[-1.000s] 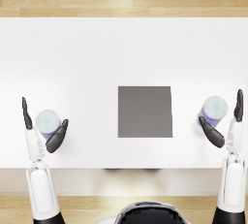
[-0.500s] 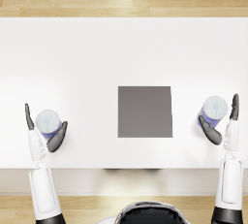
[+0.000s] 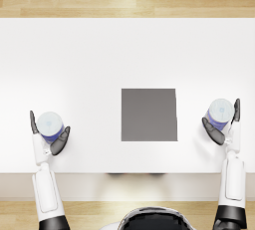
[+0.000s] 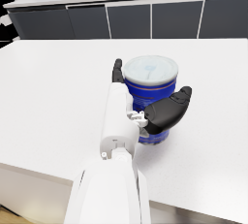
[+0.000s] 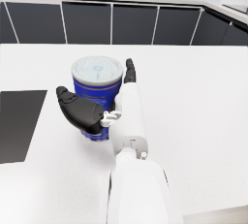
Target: Pick up the blue can on the left and place it in the middle, then pick up the blue can on the right and place it on top of the can in the middle
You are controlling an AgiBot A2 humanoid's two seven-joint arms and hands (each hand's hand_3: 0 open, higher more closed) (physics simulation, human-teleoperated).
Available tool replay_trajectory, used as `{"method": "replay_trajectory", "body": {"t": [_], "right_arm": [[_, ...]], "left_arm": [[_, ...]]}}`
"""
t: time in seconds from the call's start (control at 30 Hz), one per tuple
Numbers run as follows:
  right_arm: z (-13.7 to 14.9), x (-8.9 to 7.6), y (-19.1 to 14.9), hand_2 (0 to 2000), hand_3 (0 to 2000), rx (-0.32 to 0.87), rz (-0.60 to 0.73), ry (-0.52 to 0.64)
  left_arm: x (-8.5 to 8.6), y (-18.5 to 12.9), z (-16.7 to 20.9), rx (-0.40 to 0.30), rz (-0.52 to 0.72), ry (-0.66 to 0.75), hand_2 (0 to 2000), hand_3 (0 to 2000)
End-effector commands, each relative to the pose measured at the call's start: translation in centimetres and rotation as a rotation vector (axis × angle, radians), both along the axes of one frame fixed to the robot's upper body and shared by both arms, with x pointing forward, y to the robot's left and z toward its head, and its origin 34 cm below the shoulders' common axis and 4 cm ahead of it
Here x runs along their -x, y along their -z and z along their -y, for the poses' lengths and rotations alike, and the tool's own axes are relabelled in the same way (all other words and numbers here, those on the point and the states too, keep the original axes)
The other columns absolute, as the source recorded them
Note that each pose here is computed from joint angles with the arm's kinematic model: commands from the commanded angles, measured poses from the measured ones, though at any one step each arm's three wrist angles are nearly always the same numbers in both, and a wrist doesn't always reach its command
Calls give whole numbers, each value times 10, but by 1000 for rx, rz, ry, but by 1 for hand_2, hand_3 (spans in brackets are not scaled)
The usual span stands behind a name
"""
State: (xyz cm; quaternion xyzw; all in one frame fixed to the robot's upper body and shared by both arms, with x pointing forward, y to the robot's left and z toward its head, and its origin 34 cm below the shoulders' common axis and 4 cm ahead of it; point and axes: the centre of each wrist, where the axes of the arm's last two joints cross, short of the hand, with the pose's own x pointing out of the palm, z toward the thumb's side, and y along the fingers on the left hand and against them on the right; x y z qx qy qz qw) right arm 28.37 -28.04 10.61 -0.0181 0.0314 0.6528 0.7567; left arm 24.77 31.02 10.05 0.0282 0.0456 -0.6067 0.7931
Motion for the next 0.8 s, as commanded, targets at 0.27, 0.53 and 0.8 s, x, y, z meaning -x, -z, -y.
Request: {"method": "replay_trajectory", "body": {"t": [0.27, 0.53, 0.8], "right_arm": [[1, -22, 15, 0, 0, -37, -78, 20], [-2, -26, 16, 1361, 327, -50, -82, -13], [-14, -18, -19, 2000, 1520, -29, 65, -177]], "left_arm": [[-18, 13, -7, 38, -53, -12, 0, 0], [-17, 20, -7, 59, -69, -4, 1361, 327], [-16, -30, 24, -7, 112, 143, 2000, 1520]]}}
